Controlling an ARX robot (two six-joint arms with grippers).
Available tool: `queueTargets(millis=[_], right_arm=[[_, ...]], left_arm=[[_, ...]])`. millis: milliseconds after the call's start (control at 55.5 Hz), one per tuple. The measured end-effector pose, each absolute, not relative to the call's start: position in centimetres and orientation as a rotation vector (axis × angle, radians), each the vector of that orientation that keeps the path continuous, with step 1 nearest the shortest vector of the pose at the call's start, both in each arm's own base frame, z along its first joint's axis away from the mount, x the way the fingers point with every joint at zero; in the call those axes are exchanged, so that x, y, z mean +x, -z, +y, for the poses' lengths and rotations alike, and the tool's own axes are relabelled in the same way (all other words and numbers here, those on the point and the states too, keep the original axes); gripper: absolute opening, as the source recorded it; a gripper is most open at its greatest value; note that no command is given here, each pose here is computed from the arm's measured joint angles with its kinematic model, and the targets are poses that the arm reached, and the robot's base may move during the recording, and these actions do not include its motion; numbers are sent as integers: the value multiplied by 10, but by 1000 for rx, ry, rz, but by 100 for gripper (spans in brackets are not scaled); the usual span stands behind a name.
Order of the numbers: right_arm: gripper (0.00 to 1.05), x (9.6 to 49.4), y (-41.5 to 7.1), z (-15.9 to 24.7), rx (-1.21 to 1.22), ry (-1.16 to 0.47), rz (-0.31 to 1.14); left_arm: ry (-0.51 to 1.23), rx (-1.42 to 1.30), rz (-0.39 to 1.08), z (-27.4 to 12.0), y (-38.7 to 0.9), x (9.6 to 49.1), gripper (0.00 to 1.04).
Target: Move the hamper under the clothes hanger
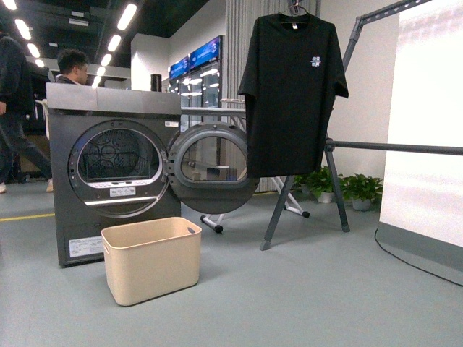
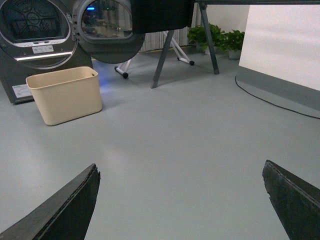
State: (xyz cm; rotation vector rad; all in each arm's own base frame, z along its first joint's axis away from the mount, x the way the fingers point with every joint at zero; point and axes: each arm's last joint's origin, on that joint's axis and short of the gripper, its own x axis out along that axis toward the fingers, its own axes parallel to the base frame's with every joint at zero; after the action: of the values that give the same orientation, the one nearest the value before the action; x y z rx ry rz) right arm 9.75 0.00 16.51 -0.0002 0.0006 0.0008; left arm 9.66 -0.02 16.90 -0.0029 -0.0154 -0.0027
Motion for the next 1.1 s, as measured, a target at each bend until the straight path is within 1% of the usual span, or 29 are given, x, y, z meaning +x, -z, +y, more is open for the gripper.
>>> queueTargets(millis=[1098], right_arm=[[97, 98, -165, 0, 0, -1, 1]], left_arm=[[2, -3, -15, 0, -169, 97, 98]])
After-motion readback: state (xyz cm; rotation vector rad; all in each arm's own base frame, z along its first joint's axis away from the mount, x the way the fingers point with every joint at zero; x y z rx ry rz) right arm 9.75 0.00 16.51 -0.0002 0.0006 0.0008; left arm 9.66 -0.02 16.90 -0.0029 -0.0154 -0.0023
